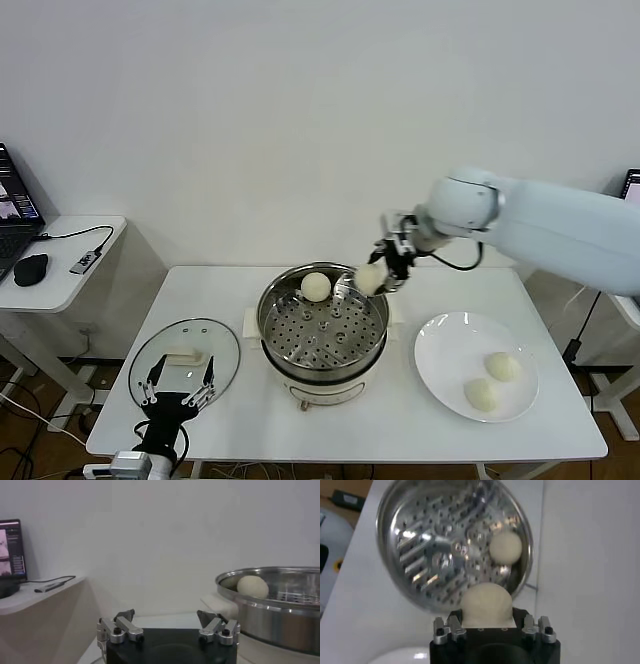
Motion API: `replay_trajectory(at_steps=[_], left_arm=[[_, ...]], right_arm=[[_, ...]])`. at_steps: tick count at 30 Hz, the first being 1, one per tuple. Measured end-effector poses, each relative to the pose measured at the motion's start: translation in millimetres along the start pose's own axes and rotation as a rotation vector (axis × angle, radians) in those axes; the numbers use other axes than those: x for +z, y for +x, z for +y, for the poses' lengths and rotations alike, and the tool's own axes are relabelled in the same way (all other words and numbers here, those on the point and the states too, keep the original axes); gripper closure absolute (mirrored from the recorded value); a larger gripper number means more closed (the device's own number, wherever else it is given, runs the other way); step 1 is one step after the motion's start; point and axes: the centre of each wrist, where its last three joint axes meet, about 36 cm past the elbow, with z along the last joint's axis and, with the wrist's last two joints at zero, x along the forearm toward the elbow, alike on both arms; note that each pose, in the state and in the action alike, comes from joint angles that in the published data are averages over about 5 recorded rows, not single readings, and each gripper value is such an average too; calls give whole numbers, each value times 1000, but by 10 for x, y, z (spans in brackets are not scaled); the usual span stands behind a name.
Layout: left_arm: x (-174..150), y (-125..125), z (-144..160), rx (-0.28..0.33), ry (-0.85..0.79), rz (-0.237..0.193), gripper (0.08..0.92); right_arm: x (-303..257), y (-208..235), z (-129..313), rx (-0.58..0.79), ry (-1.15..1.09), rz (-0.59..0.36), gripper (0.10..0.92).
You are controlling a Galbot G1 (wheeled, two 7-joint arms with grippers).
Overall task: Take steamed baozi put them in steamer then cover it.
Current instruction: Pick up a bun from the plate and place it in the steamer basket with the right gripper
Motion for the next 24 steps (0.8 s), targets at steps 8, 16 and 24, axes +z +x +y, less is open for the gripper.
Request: replay_trajectory(at_steps=[8, 16, 24], left_arm=[[-2, 20, 25, -5, -4, 2, 177], [-2, 30, 7, -4, 1, 3, 177], [-6, 39, 6, -5, 2, 2, 177]], right_arm=[[-475, -459, -109, -35, -6, -9, 403], [-808, -874, -97, -63, -23, -12, 403], [-1038, -1141, -49, -78, -30, -5, 401]])
